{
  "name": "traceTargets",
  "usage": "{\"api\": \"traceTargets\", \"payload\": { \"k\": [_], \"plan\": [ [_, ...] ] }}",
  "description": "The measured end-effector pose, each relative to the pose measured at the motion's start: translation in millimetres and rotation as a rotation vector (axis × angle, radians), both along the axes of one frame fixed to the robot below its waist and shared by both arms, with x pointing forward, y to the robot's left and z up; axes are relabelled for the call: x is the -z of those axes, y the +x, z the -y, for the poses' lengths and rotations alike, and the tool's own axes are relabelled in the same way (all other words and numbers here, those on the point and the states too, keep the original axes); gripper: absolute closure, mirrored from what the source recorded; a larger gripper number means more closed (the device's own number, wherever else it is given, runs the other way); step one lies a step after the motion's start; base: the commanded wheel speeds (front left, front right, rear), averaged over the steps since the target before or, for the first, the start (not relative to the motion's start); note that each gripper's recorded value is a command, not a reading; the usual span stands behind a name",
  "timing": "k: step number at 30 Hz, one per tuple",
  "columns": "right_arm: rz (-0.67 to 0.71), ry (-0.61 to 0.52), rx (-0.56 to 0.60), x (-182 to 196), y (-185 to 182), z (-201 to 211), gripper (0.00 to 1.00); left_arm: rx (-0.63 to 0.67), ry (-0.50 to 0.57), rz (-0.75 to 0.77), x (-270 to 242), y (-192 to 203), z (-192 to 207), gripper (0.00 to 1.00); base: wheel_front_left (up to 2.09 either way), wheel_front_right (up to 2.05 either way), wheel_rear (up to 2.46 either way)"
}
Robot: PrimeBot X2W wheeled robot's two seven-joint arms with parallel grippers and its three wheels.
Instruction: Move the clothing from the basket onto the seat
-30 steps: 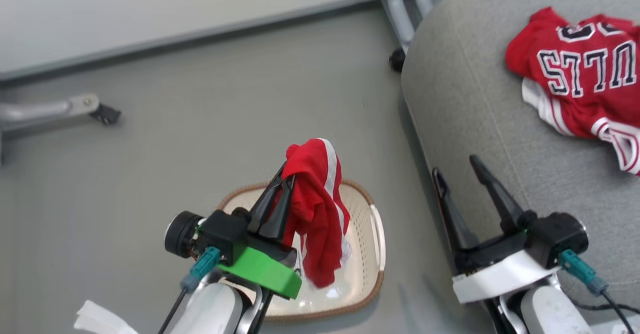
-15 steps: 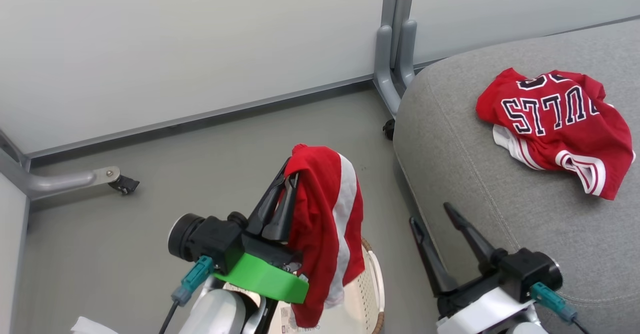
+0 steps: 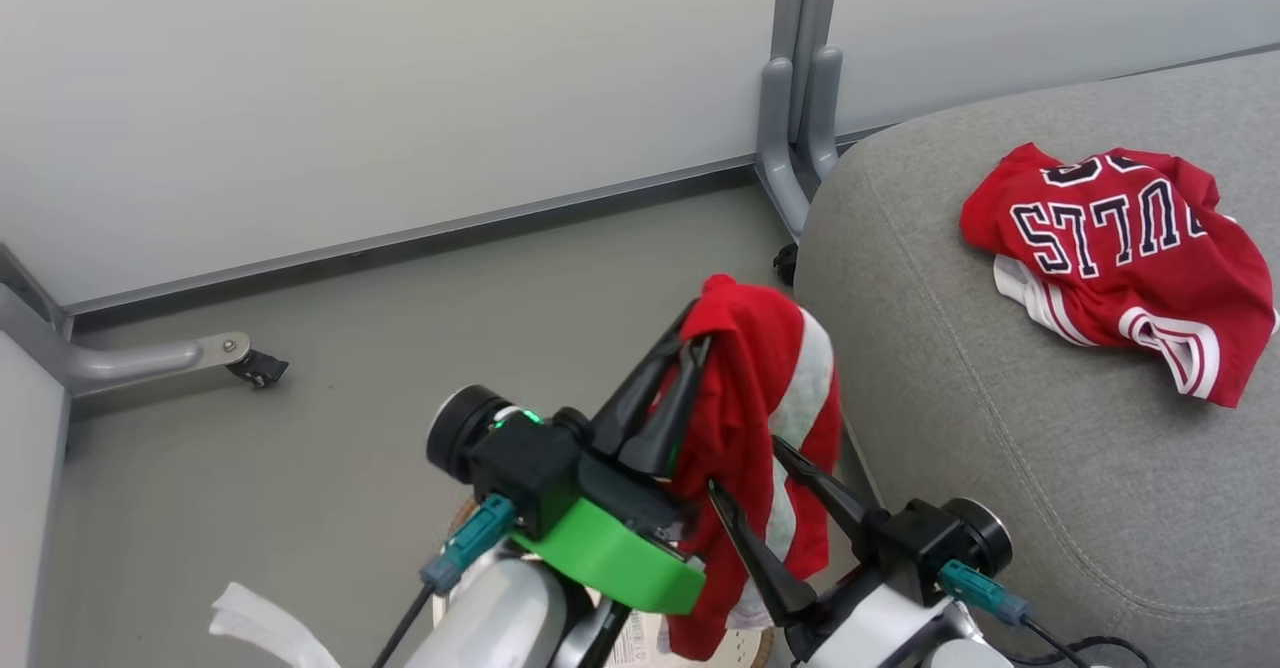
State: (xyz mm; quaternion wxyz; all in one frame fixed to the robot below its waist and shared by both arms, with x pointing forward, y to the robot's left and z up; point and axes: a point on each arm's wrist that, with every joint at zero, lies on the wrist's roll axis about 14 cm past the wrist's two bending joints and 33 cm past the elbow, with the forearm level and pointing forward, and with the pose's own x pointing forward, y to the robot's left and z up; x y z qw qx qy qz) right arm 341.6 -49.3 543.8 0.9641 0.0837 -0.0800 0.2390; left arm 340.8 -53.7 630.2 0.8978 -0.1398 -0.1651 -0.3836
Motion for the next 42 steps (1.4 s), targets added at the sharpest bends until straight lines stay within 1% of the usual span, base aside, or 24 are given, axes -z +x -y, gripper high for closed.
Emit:
{"api": "traceTargets", "payload": {
  "k": [3,9,10,11,12,13,25,26,27,28,29,42],
  "plan": [
    [-0.012,-0.033,0.001,7.0,4.9,0.0,0.0,0.032,-0.01,0.02,-10.0,-7.6,7.7,1.0,0.0,0.0,0.0],
    [-0.024,-0.046,0.033,11.7,10.3,6.7,0.0,0.059,-0.011,0.036,-19.1,-16.6,16.2,1.0,0.0,0.0,0.0],
    [-0.025,-0.047,0.034,12.2,10.4,6.4,0.24,0.06,-0.008,0.037,-19.7,-17.1,17.1,1.0,0.0,0.0,0.0],
    [-0.025,-0.048,0.035,12.1,10.6,6.3,0.63,0.062,-0.007,0.039,-20.0,-17.7,17.8,1.0,0.0,0.0,0.0],
    [-0.024,-0.049,0.035,12.1,10.6,6.1,0.98,0.064,-0.006,0.039,-19.7,-18.3,18.4,1.0,0.0,0.0,0.0],
    [-0.024,-0.052,0.035,12.4,10.6,5.8,1.0,0.065,-0.006,0.038,-19.4,-18.4,18.6,1.0,0.0,0.0,0.0],
    [-0.042,-0.051,0.036,18.0,12.8,6.1,1.0,0.041,0.008,-0.013,-4.1,-7.0,15.7,1.0,0.0,0.0,0.0],
    [-0.044,-0.052,0.037,18.6,13.0,6.3,1.0,0.04,0.01,-0.017,-2.8,-6.3,15.7,0.97,0.0,0.0,0.0],
    [-0.045,-0.051,0.037,19.0,13.2,6.6,1.0,0.04,0.011,-0.018,-1.8,-6.0,15.7,0.63,0.0,0.0,0.0],
    [-0.046,-0.051,0.037,19.3,13.4,6.7,1.0,0.04,0.014,-0.021,-0.5,-5.7,15.7,0.02,0.0,0.0,0.0],
    [-0.047,-0.051,0.038,19.5,13.4,6.8,1.0,0.039,0.018,-0.024,1.2,-4.9,15.3,0.0,0.0,0.0,0.0],
    [-0.054,-0.047,0.045,21.2,16.4,9.9,1.0,0.033,0.046,-0.054,14.4,-1.0,14.2,0.0,0.0,0.0,0.0]
  ]
}}
